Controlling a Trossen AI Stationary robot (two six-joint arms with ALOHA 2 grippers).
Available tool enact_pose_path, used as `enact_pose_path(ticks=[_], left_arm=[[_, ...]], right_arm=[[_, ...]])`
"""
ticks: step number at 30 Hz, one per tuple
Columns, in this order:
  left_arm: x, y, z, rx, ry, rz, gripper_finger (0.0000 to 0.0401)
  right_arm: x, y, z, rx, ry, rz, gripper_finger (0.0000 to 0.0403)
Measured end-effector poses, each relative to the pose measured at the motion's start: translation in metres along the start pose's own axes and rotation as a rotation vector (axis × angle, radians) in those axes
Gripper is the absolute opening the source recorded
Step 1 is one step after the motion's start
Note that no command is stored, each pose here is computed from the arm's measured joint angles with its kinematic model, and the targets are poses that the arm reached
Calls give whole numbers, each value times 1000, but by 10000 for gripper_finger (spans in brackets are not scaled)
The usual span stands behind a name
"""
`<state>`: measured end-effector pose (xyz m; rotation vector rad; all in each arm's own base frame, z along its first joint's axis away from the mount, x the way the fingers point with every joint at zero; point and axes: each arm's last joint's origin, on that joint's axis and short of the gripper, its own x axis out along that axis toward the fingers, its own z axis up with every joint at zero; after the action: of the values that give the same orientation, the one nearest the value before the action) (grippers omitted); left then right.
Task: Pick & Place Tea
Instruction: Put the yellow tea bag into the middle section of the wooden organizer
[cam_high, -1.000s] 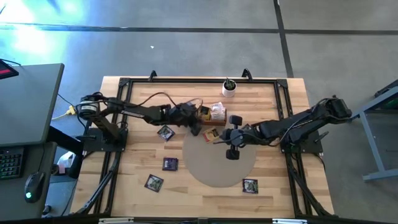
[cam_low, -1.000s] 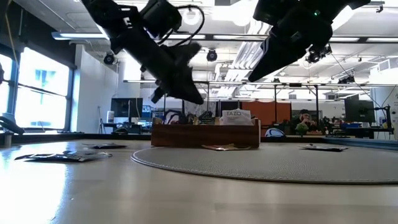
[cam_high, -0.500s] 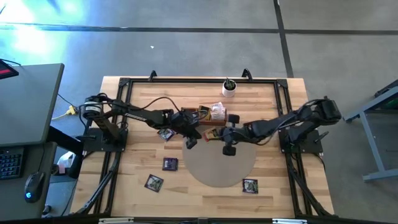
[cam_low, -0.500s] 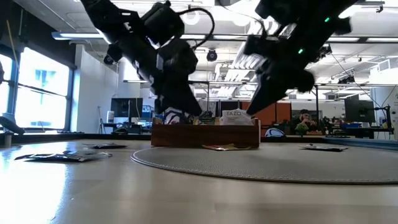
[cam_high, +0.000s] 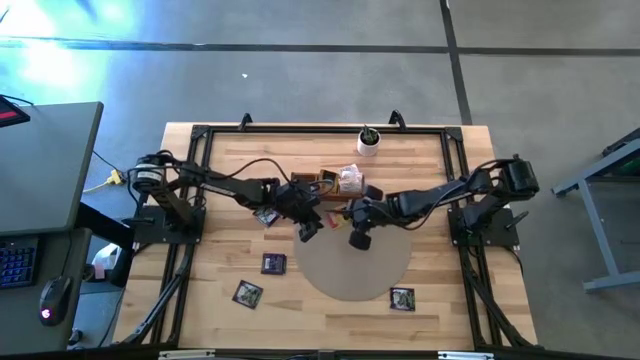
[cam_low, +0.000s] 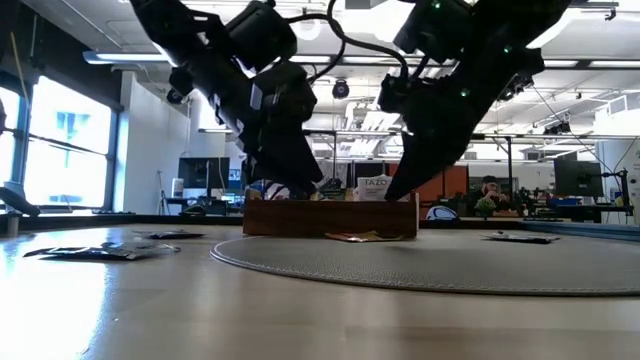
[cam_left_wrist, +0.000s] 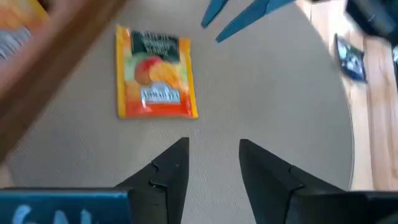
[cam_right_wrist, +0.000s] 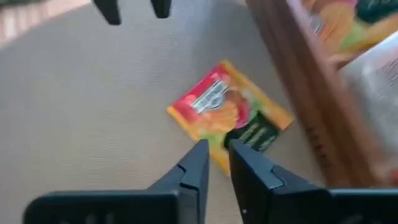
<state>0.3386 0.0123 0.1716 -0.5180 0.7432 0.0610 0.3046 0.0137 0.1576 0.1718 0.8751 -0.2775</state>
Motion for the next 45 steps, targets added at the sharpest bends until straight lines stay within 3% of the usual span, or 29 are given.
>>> enact_pose_path(ticks=[5,9,13,17,23,30,45], left_arm=[[10,-3,-7,32,-3,48,140],[15,-1,-8,46,0,58,140],[30,10,-22,114,56,142,140],[37,11,-20,125,26,136,140],[41,15,-20,129,-19,201,140],[46,15,-20,138,-39,191,140],[53,13,-14,143,-53,166,140]], right_arm=[[0,0,-2,129,23,-3,104],[0,-3,-2,219,-12,-88,129],[0,-6,-2,359,-27,-121,139],[6,-6,-6,448,3,-124,138],[22,-5,-15,503,62,-133,125],[30,-8,-19,549,91,-141,111],[31,-7,-9,566,-3,-102,108]])
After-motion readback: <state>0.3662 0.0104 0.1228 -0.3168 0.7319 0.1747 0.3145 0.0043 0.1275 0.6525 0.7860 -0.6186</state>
